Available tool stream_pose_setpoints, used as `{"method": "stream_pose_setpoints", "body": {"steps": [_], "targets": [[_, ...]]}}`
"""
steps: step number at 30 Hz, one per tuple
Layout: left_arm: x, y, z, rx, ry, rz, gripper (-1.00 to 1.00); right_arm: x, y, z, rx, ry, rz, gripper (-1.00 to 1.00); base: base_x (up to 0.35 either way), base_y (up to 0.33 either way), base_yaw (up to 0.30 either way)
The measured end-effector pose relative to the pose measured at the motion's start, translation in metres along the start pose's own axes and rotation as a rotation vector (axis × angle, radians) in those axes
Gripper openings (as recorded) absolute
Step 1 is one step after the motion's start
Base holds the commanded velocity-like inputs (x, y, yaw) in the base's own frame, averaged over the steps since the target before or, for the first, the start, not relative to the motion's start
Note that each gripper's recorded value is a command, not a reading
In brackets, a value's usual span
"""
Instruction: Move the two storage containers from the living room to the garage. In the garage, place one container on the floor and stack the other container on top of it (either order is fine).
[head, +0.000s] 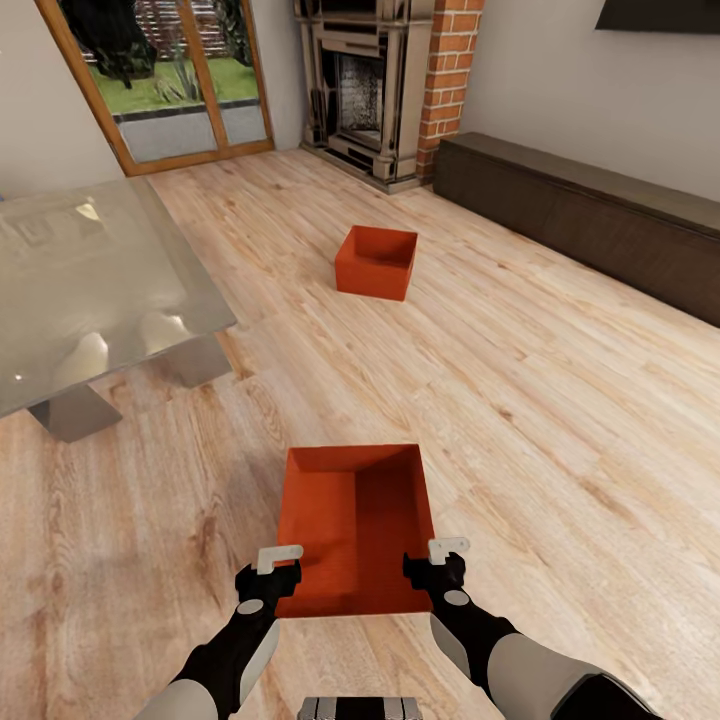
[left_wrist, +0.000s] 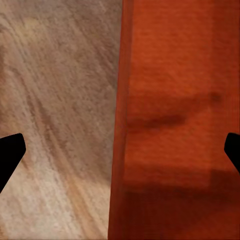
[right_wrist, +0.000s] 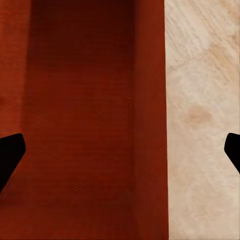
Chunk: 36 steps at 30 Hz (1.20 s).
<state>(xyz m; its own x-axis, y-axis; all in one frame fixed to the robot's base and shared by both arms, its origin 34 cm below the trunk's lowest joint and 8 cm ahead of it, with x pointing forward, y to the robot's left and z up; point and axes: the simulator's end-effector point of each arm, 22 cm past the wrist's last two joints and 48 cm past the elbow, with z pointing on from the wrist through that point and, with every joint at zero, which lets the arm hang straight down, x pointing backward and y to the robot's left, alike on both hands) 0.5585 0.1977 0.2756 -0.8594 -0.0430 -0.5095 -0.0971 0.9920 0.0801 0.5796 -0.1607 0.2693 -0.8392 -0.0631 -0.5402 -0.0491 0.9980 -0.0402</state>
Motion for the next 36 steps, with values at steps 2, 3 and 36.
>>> {"method": "stream_pose_setpoints", "body": {"steps": [2, 3, 36], "targets": [[0.003, 0.000, 0.003, 0.000, 0.000, 0.000, 1.00, 0.003, 0.000, 0.003, 0.000, 0.000, 0.000, 1.00, 0.000, 0.000, 0.000], [0.004, 0.000, 0.005, 0.000, 0.000, 0.000, 1.00, 0.004, 0.000, 0.005, 0.000, -0.001, 0.000, 1.00, 0.000, 0.000, 0.000], [0.021, 0.000, 0.031, -0.005, -0.028, -0.010, 1.00, 0.031, -0.036, 0.033, 0.044, -0.009, -0.017, 1.00, 0.000, 0.000, 0.000]]}}
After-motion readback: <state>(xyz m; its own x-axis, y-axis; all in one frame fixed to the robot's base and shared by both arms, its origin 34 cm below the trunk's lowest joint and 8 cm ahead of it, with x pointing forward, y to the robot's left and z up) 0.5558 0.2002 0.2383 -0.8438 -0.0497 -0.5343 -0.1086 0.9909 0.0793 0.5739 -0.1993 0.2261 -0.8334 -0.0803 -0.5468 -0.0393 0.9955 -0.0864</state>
